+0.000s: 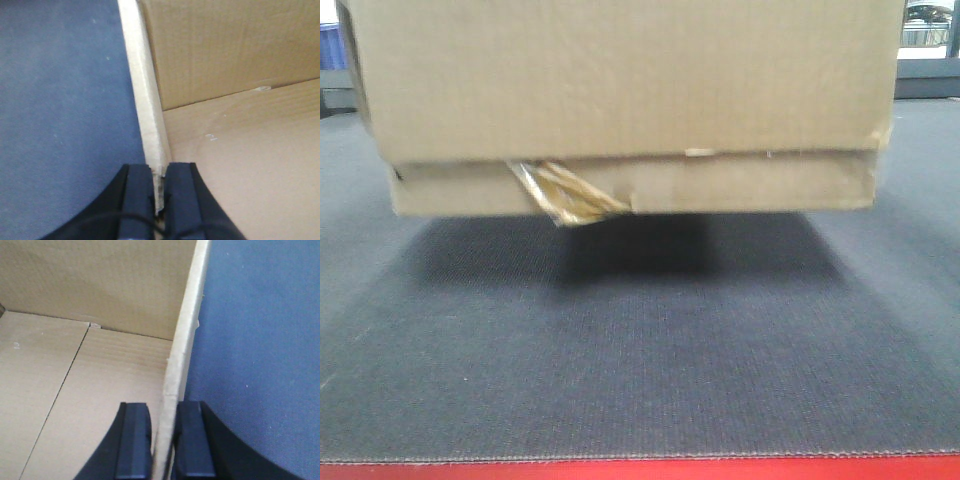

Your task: Grab carton from right shelf to conveyor

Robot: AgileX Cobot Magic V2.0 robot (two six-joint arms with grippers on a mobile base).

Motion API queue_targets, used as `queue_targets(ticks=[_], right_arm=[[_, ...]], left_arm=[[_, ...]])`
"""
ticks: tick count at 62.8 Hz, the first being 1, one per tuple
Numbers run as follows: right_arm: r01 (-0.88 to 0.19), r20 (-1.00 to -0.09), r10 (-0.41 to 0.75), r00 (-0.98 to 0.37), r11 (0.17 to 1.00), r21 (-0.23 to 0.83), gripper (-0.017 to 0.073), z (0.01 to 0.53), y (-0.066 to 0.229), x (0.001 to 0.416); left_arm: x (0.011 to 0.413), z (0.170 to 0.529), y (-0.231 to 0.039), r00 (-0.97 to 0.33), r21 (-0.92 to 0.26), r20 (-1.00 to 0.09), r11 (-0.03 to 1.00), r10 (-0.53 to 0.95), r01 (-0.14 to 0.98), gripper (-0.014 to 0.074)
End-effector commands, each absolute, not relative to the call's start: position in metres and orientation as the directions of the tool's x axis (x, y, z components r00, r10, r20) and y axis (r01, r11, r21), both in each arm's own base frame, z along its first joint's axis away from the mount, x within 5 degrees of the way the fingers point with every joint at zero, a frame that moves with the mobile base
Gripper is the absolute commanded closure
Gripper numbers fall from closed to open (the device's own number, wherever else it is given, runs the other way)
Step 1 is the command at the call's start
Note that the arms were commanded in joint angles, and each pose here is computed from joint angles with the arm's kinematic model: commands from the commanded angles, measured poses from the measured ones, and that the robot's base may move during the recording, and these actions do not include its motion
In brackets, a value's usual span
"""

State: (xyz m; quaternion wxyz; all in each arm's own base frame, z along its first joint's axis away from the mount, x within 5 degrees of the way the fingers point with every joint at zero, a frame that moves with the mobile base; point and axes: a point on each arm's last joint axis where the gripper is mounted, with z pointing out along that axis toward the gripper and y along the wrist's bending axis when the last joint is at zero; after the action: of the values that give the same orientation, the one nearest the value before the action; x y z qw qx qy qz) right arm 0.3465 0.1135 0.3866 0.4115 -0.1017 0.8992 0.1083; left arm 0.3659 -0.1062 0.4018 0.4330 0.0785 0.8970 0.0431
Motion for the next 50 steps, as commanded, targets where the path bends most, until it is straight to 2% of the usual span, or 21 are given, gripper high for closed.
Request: queue_targets(ticks=[1,7,8,11,20,29,36,42,50], right_arm=[[-0.252,-0.804,-0.080,-0.589,0.964,0.089,0.0412,0.393,0.105,0.353],[-0.247,-0.810,-0.095,-0.578,0.967,0.062,0.0146,0.393,0.102,0.355],[-0.244,-0.811,-0.102,-0.576,0.968,0.051,0.0085,0.393,0.101,0.355],[-0.243,-0.812,-0.117,-0.572,0.969,0.032,-0.0023,0.393,0.100,0.355],[-0.241,-0.822,-0.130,-0.554,0.970,0.009,-0.0010,0.402,0.097,0.349],[-0.238,-0.855,-0.114,-0.506,0.971,0.011,-0.0007,0.425,0.090,0.330],[-0.234,-0.888,-0.096,-0.450,0.972,0.013,0.0080,0.447,0.083,0.310],[-0.217,-0.904,-0.080,-0.420,0.976,0.015,0.0273,0.466,0.072,0.288],[-0.169,-0.908,-0.057,-0.415,0.986,0.015,0.0561,0.478,0.052,0.265]], left_arm=[[0.369,0.402,-0.104,-0.601,0.145,-0.779,0.984,0.179,0.104,0.0423],[0.372,0.402,-0.105,-0.590,0.143,-0.787,0.984,0.179,0.107,0.0186],[0.372,0.402,-0.105,-0.585,0.142,-0.791,0.984,0.179,0.108,0.0118],[0.373,0.403,-0.106,-0.574,0.140,-0.799,0.984,0.179,0.112,-0.0034],[0.365,0.416,-0.102,-0.543,0.134,-0.822,0.985,0.170,0.106,0.0045],[0.344,0.441,-0.095,-0.503,0.117,-0.851,0.989,0.149,0.095,0.0048],[0.322,0.462,-0.086,-0.470,0.104,-0.873,0.991,0.129,0.079,0.0065],[0.303,0.478,-0.074,-0.443,0.093,-0.890,0.994,0.108,0.056,0.0119],[0.283,0.479,-0.053,-0.442,0.092,-0.893,0.996,0.086,0.009,0.0312]])
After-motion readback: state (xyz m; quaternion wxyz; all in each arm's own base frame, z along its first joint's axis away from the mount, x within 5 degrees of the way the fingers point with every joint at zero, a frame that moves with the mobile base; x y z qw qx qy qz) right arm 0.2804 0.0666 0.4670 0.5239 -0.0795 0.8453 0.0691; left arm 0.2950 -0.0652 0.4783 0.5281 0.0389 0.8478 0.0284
